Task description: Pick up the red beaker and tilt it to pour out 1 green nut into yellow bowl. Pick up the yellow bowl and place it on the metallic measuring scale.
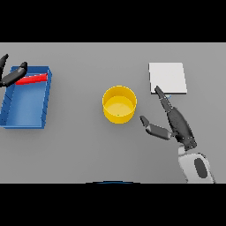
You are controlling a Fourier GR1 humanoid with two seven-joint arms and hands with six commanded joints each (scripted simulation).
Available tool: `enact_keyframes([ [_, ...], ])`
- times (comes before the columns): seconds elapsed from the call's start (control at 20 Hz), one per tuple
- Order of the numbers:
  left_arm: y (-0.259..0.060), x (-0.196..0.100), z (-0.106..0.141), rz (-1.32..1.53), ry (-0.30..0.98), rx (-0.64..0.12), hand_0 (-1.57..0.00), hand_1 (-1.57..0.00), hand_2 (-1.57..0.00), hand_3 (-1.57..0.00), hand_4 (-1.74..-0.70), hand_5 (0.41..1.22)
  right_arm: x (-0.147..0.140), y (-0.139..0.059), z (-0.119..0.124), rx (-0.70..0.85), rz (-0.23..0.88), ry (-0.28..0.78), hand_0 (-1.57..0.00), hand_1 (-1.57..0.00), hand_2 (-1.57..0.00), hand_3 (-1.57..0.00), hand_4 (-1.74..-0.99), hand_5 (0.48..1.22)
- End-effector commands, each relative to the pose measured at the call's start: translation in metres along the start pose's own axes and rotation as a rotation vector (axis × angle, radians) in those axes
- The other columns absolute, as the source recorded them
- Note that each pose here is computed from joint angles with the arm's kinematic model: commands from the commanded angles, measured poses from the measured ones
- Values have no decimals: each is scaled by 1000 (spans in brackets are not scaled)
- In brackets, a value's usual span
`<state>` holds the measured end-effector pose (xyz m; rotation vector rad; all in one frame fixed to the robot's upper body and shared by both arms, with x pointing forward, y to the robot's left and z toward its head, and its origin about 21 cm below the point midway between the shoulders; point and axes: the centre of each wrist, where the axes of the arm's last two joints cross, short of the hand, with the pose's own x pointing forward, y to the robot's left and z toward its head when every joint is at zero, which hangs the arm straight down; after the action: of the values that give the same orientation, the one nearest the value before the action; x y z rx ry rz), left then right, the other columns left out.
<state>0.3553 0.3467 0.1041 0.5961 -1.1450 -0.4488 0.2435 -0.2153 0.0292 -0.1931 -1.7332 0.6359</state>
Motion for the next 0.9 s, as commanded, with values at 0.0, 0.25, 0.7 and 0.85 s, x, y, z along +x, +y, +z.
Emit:
enact_keyframes([
  [0.0,-2,-1,0,4,-5,-2,-20,-18,-17,-18,-798,661,4,-2,-4,48,75,-2,1,1,1,1,-1103,662],
  [0.25,-11,8,3,12,2,-15,-6,-5,-5,-5,-806,687,21,-9,-38,259,456,-74,1,1,1,1,-1142,627],
  [0.7,-6,-3,9,16,-3,-29,0,0,0,0,-806,695,33,9,-87,609,787,-213,1,1,1,1,-1153,639],
  [0.85,-5,1,6,21,-4,-28,1,1,1,1,-808,696,32,18,-98,700,833,-229,1,1,1,1,-1157,644],
])
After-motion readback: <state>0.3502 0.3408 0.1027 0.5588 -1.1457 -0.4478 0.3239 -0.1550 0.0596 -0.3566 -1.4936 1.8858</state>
